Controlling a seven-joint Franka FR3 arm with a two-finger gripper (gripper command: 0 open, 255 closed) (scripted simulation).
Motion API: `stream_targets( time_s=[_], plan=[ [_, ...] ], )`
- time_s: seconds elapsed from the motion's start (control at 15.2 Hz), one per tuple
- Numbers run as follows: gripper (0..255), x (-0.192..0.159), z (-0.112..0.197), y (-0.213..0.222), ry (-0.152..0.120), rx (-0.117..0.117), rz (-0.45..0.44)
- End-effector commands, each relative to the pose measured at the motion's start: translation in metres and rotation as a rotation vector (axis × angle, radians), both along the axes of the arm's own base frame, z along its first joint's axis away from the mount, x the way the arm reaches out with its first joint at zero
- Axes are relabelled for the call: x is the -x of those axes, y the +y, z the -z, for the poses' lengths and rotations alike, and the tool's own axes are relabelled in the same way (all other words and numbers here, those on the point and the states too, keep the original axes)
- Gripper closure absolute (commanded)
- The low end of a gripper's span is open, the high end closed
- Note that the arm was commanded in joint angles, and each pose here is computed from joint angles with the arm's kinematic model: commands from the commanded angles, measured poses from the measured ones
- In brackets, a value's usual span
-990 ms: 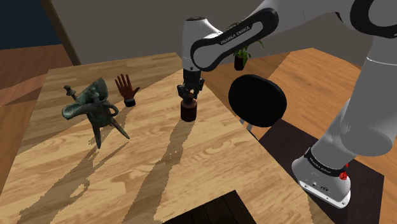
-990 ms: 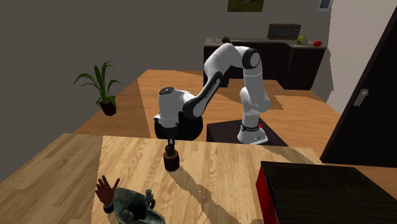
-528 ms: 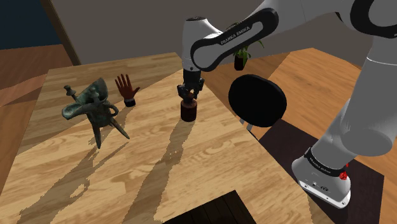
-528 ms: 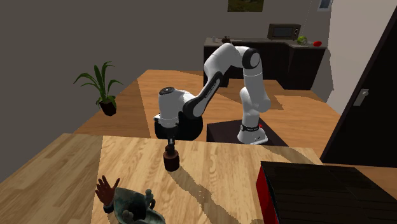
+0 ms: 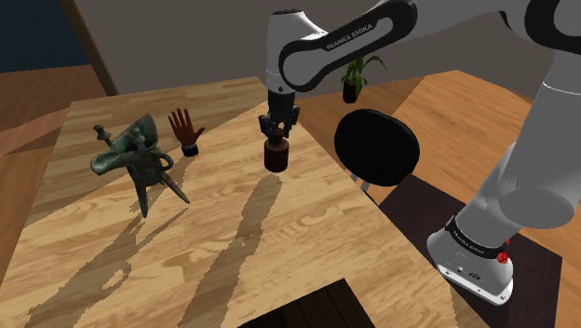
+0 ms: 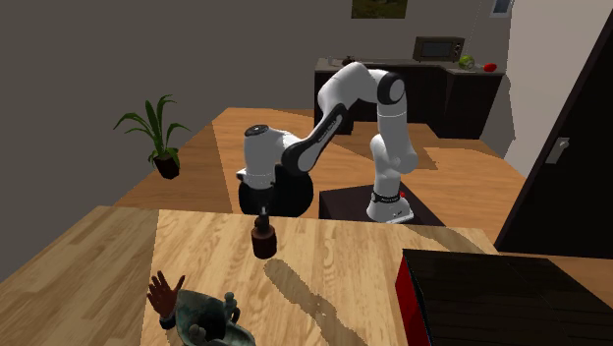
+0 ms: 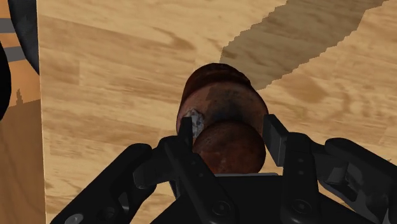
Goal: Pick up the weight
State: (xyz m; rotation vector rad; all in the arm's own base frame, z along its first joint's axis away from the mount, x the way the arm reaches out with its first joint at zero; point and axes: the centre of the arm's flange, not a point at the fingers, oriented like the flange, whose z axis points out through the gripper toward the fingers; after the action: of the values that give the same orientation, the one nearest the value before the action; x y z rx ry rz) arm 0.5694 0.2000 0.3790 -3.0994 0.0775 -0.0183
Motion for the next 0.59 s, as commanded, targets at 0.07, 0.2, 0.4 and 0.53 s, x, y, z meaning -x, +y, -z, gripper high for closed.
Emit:
stream_targets(
  time_s=[0.07,0.2,0.4,0.53],
  plan=[
    [255,0.0,-0.016,0.0,0.0,0.0,0.0],
    [255,0.0,-0.027,0.0,0.0,0.0,0.0],
    [255,0.0,-0.043,0.0,0.0,0.0,0.0],
    [255,0.0,-0.049,0.0,0.0,0.0,0.0]
  ],
)
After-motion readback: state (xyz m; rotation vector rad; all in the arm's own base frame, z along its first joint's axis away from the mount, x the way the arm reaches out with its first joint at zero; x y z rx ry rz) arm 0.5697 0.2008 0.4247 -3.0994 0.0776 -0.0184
